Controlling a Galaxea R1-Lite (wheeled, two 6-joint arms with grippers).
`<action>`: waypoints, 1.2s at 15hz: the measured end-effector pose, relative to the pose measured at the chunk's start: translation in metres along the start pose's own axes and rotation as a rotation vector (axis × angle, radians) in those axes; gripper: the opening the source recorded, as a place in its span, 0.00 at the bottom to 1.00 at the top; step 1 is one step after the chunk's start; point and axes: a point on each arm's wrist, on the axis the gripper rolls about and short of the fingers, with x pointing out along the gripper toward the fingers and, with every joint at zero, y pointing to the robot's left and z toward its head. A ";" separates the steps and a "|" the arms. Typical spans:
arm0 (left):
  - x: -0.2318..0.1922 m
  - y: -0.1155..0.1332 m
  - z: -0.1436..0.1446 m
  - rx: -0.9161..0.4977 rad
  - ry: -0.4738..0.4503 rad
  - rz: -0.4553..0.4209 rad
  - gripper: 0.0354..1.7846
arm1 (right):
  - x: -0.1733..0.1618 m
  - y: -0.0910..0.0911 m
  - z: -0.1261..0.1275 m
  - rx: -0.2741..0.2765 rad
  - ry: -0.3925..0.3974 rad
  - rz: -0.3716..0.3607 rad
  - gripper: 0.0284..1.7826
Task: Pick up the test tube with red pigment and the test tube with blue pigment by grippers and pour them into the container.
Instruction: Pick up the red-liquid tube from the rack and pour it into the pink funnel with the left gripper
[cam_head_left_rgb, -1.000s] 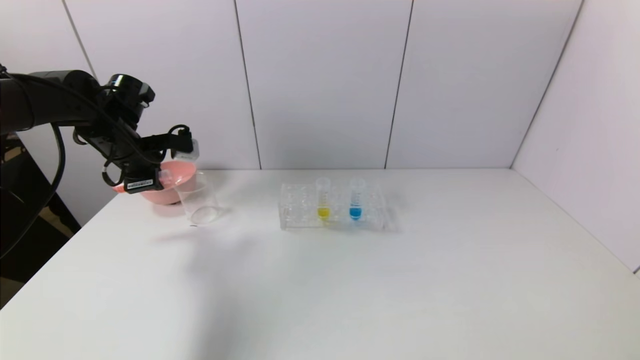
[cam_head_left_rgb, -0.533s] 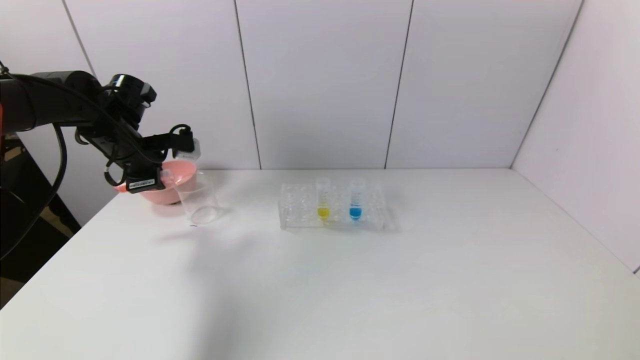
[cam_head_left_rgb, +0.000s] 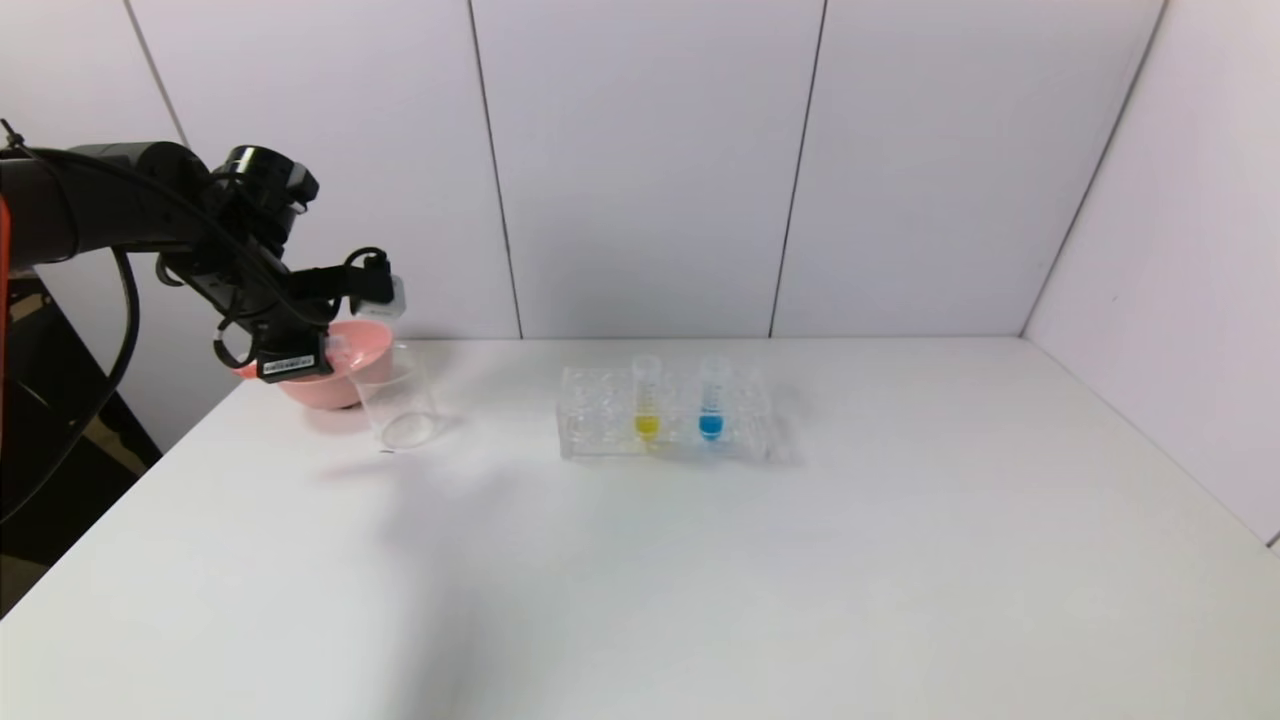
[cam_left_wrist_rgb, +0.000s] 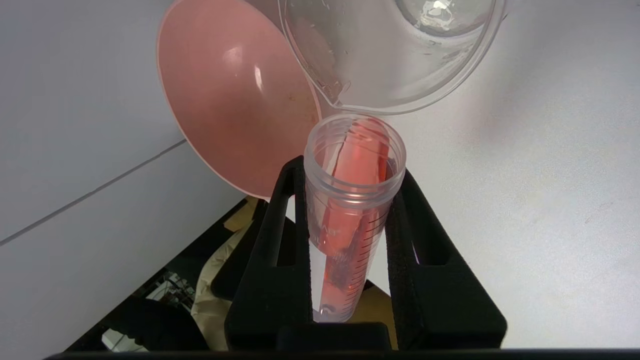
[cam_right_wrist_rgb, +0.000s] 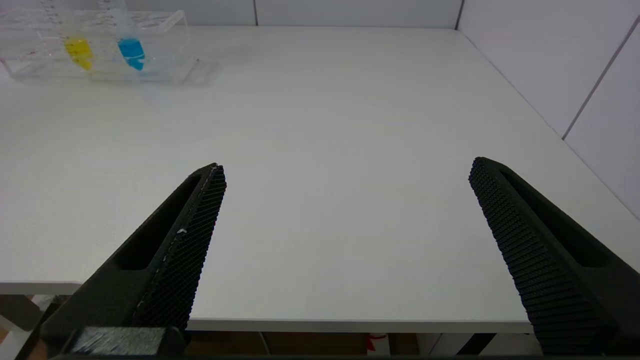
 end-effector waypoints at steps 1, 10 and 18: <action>0.000 0.000 0.000 0.001 0.001 0.000 0.23 | 0.000 0.000 0.000 0.000 0.000 0.000 1.00; 0.002 0.001 0.000 0.003 0.023 0.012 0.23 | 0.000 0.000 0.000 0.000 0.000 0.000 1.00; 0.006 0.000 0.004 0.010 0.031 0.021 0.23 | 0.000 0.000 0.000 0.000 0.000 0.000 1.00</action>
